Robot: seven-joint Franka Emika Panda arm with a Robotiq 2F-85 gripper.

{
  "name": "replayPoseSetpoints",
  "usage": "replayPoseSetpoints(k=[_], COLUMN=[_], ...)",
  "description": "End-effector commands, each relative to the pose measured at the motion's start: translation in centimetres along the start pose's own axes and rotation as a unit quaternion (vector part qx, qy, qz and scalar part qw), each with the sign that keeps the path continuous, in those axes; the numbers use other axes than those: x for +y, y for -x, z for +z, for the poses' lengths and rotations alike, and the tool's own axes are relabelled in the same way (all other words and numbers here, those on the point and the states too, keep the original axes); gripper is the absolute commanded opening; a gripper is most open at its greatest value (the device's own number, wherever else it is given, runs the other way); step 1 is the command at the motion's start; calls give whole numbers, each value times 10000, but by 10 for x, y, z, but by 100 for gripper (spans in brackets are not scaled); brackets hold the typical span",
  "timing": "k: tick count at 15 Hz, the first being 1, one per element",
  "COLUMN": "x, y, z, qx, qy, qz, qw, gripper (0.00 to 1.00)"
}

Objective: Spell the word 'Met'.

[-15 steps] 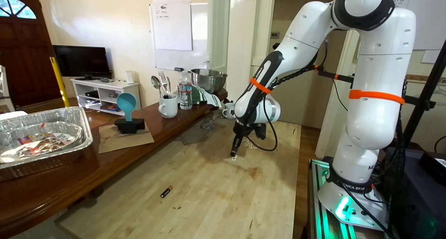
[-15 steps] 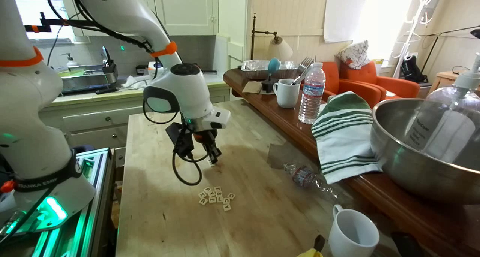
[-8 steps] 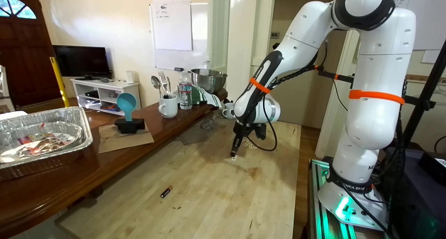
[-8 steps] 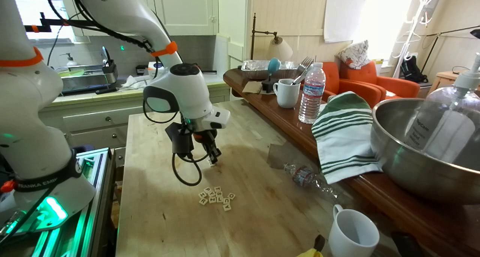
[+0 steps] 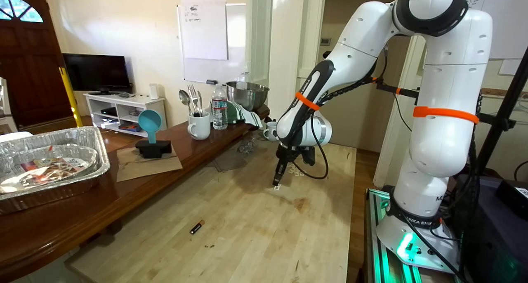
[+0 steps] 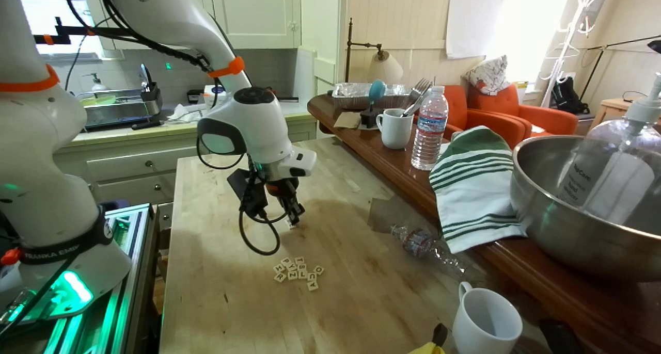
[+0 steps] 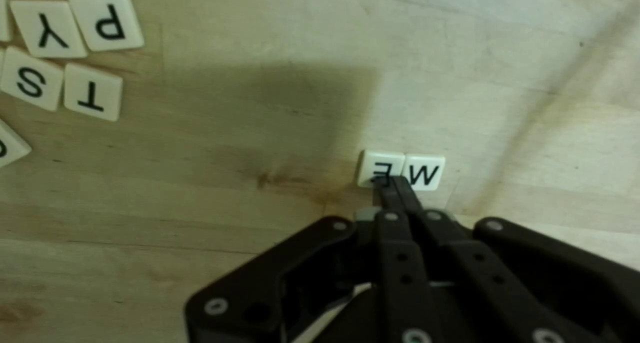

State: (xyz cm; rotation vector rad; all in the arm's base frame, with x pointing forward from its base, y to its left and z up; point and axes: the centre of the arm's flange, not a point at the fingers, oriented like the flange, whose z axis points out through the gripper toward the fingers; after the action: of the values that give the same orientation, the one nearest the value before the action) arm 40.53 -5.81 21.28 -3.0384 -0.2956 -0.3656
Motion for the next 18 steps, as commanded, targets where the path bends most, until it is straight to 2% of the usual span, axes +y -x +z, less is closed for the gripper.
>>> replayPoseSetpoints(k=[1, 18], x=[-5, -7], y=[12, 3], z=[10, -25], qx=[-84, 198], qy=[-107, 42], qz=[-45, -79], qw=[9999, 9998], gripper=[0, 0])
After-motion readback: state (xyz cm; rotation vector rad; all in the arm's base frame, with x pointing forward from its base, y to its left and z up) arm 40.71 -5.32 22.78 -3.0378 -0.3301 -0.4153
